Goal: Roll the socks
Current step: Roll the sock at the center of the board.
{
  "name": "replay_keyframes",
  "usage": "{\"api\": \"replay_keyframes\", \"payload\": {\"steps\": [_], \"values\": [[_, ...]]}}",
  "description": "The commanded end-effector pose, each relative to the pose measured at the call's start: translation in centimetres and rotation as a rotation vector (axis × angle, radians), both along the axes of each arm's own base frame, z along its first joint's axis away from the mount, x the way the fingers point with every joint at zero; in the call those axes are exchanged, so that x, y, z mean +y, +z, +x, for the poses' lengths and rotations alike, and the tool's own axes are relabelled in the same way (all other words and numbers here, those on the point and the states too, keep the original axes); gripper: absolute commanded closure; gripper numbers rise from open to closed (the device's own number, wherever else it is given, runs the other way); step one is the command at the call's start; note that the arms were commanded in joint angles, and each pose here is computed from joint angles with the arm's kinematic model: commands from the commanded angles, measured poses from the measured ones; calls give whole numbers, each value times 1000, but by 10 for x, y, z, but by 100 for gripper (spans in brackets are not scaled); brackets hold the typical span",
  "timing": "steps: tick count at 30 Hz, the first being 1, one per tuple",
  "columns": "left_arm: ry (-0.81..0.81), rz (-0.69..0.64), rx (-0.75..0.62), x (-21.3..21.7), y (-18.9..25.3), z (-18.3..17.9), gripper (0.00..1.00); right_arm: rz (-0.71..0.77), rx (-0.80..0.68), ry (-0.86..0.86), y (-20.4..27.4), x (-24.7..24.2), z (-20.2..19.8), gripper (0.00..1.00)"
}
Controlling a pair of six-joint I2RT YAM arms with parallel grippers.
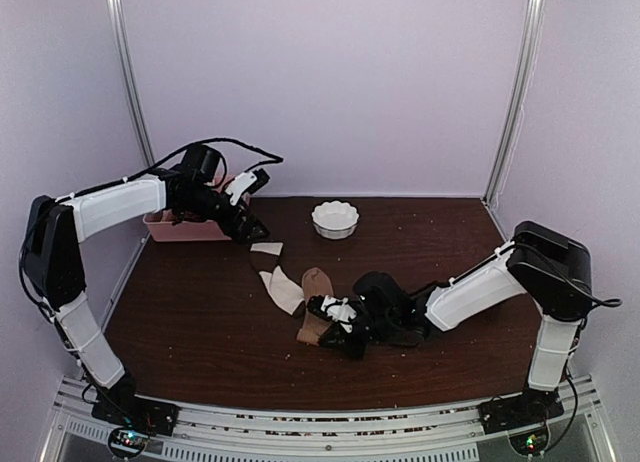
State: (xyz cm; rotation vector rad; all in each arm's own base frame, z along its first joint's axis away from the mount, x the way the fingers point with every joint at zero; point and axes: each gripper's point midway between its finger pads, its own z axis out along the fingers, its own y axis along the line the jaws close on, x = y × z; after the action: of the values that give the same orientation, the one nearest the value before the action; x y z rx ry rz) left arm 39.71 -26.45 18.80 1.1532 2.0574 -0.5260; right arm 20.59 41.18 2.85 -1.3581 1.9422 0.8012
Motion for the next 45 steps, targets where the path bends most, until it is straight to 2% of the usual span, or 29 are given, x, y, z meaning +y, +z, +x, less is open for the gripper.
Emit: {"api": "replay_keyframes", "payload": {"steps": [1, 6, 10, 16, 25, 33, 39, 45], "values": [[-133, -60, -94, -16, 12, -32, 2, -119, 350, -89, -45, -30, -19, 100], [-406, 59, -133, -39, -29, -97, 2, -67, 597, -185, -51, -29, -8, 100], [-580, 128, -111, -51, -67, -146, 9, -52, 748, -257, -61, -32, -2, 100], [-746, 219, -117, -70, -104, -185, 17, -34, 897, -339, -71, -35, 2, 100], [-833, 305, -149, -102, -131, -184, 32, -47, 987, -428, -84, -50, -3, 100], [-834, 341, -153, -109, -145, -179, 45, -51, 1012, -441, -86, -56, -8, 100], [-851, 366, -124, -108, -156, -180, 68, -41, 1011, -442, -82, -55, -7, 100], [-848, 371, -97, -111, -163, -178, 70, -31, 1005, -428, -74, -53, -5, 100]]}}
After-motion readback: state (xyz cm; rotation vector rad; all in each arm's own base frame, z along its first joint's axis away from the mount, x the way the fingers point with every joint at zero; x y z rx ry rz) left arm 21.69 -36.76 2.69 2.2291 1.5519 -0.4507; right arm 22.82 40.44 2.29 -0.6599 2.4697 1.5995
